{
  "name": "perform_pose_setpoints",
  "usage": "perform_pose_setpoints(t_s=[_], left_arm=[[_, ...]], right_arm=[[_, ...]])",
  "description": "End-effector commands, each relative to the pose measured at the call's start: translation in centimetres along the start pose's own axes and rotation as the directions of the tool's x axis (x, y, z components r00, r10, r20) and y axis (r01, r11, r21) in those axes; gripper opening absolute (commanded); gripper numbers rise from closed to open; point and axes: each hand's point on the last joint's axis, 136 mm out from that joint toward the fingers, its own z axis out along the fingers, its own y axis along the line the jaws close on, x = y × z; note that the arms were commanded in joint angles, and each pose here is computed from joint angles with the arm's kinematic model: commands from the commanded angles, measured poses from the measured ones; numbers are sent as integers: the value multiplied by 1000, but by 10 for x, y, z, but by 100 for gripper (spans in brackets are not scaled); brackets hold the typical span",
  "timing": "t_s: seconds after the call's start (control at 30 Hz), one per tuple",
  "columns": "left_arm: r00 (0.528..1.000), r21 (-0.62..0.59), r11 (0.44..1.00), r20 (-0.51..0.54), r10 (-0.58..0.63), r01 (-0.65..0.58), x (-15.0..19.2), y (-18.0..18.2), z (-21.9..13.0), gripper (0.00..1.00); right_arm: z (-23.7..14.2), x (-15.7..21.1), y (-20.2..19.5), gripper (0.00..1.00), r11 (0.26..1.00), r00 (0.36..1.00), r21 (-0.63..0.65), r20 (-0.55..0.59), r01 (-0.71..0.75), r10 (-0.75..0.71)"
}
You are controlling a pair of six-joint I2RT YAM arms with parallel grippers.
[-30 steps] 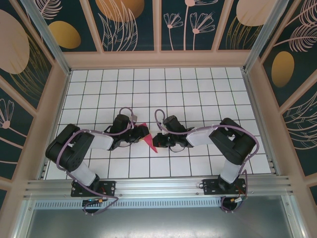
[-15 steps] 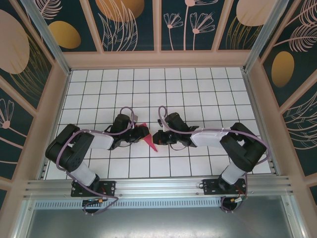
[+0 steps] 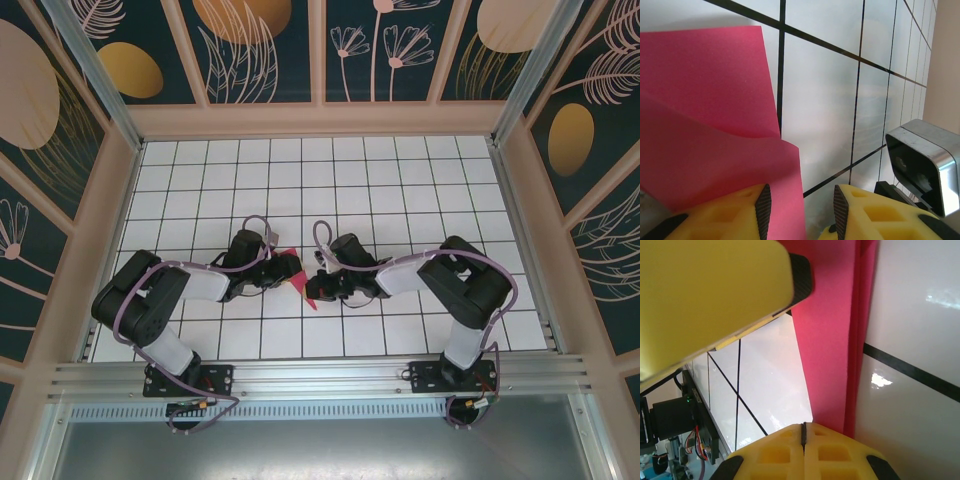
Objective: Fold a paper plane with a square sheet of paper (pick it up from the middle)
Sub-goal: Fold the wing for the fifth time at the center of the table.
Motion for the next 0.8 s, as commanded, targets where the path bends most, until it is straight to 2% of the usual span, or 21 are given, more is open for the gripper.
perform_pose_setpoints(t_s=[0.0,0.23,0.5,0.77], left_arm=[[1000,-105,994,5,-8,9,2,23,-1,41],[1000,-116,993,18,-7,9,0,24,-3,41],[1000,-109,994,31,-7,10,-4,19,-5,41],[998,-23,999,60,30,-28,-18,-22,-18,46]], right_arm=[[1,7,-6,2,1000,1000,-9,-18,-22,21],[2,15,-7,2,999,999,-36,-40,-38,36],[14,41,-55,0,982,982,105,-93,-157,167],[17,52,-73,0,961,965,165,-101,-223,241]])
